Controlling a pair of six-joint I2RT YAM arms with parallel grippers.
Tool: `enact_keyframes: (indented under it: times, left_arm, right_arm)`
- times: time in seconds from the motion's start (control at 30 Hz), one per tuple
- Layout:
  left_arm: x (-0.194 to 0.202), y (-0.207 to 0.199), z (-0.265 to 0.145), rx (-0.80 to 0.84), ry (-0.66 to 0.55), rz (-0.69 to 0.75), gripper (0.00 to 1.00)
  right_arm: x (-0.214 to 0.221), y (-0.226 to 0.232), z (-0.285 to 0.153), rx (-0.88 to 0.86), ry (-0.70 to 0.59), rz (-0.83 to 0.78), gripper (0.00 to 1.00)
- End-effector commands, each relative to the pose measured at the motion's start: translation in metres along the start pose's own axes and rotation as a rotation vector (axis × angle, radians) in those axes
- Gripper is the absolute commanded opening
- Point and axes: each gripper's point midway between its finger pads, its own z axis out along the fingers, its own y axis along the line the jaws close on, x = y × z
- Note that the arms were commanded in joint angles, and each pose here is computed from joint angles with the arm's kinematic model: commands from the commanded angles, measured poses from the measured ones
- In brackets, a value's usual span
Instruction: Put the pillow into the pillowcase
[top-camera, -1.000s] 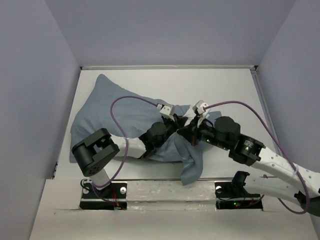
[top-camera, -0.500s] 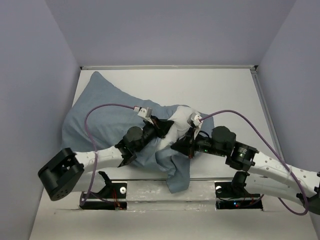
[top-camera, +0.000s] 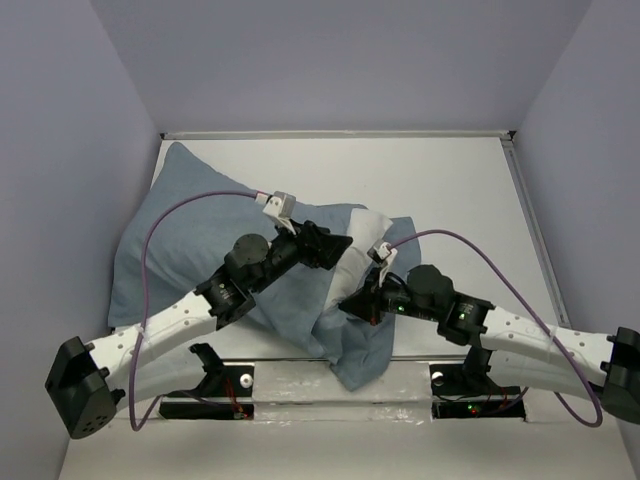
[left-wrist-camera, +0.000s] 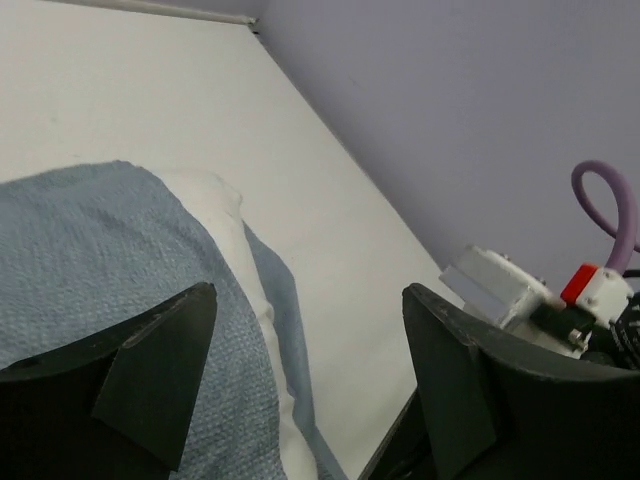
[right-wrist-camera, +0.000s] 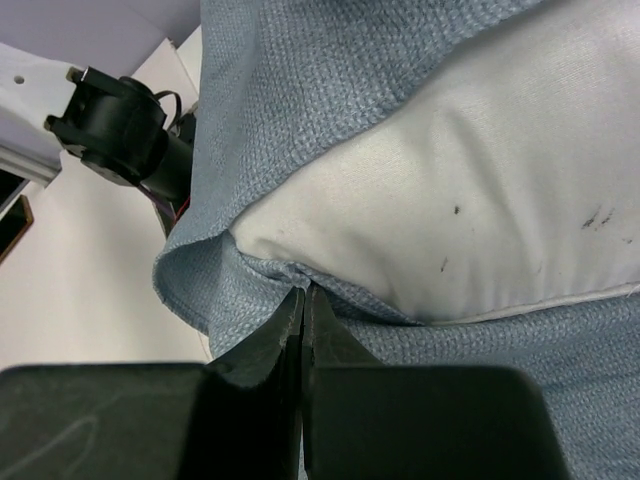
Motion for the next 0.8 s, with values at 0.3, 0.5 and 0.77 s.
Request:
enact_keyframes:
  times: [0.3, 0.5, 0.77]
  left_arm:
    - [0.03, 0.065, 0.072, -0.377, 0.356, 0.374, 0.99]
    - [0.085, 0.083, 0.087, -0.364, 0.526, 0.418, 0.99]
    - [0.086, 0.088, 0.081, -0.378, 0.442, 0.414, 0.0]
  right_arm:
    - [-0.006, 0.003, -0.006, -0.012, -0.119, 0.041, 0.0]
    - [0.001, -0.001, -0.007, 0.009, -0.103, 0.041, 0.0]
    - [-0.011, -0.006, -0.02, 0.066, -0.137, 0.045, 0.27]
